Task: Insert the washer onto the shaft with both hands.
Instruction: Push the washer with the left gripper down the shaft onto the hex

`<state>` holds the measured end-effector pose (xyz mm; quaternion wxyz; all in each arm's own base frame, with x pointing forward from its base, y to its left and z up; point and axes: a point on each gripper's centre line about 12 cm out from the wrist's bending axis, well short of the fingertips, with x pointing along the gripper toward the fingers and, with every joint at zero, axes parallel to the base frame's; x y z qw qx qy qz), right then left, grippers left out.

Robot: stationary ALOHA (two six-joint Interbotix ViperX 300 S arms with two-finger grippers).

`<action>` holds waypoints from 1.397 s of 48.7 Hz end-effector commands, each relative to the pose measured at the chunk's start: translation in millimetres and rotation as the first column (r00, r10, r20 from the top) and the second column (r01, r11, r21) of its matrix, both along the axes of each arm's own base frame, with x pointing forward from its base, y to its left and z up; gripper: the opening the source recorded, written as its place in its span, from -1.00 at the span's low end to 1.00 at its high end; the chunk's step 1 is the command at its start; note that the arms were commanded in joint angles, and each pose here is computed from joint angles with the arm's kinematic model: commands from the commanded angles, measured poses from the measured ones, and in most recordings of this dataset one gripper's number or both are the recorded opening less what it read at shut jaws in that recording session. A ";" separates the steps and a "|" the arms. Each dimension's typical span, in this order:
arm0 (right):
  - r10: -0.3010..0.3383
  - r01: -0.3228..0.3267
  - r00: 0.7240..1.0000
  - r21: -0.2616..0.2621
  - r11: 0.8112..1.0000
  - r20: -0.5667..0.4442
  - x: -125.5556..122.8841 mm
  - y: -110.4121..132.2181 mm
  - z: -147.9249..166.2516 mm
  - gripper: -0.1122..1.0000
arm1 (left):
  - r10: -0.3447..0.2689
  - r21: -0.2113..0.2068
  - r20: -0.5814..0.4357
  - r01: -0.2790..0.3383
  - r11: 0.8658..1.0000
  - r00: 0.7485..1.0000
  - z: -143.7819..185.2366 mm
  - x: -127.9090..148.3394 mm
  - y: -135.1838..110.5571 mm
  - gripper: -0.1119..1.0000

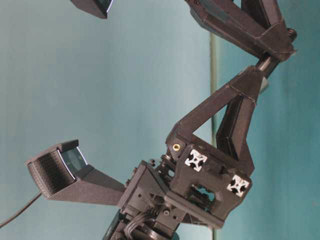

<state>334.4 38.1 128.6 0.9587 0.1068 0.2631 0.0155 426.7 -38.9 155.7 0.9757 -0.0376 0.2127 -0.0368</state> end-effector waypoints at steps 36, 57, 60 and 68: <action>-0.020 0.019 0.995 0.013 1.000 0.102 15.3 -4.4 18.9 -0.79 | -0.004 0.000 0.005 0.004 1.000 1.000 1.3 8.6 -2.8 -0.19; -0.019 0.018 0.994 0.012 1.000 0.103 16.2 -4.2 19.3 -0.79 | -0.005 0.001 0.006 0.005 1.000 1.000 1.6 9.4 -2.8 -0.19; -0.022 0.021 0.994 0.013 1.000 0.105 16.2 -4.9 19.8 -0.79 | -0.006 0.002 0.005 0.006 1.000 1.000 1.5 9.3 -2.9 -0.19; -0.021 0.019 0.995 0.012 1.000 0.100 16.0 -4.8 19.3 -0.79 | -0.005 0.001 0.009 0.005 1.000 1.000 2.5 10.6 -3.0 -0.19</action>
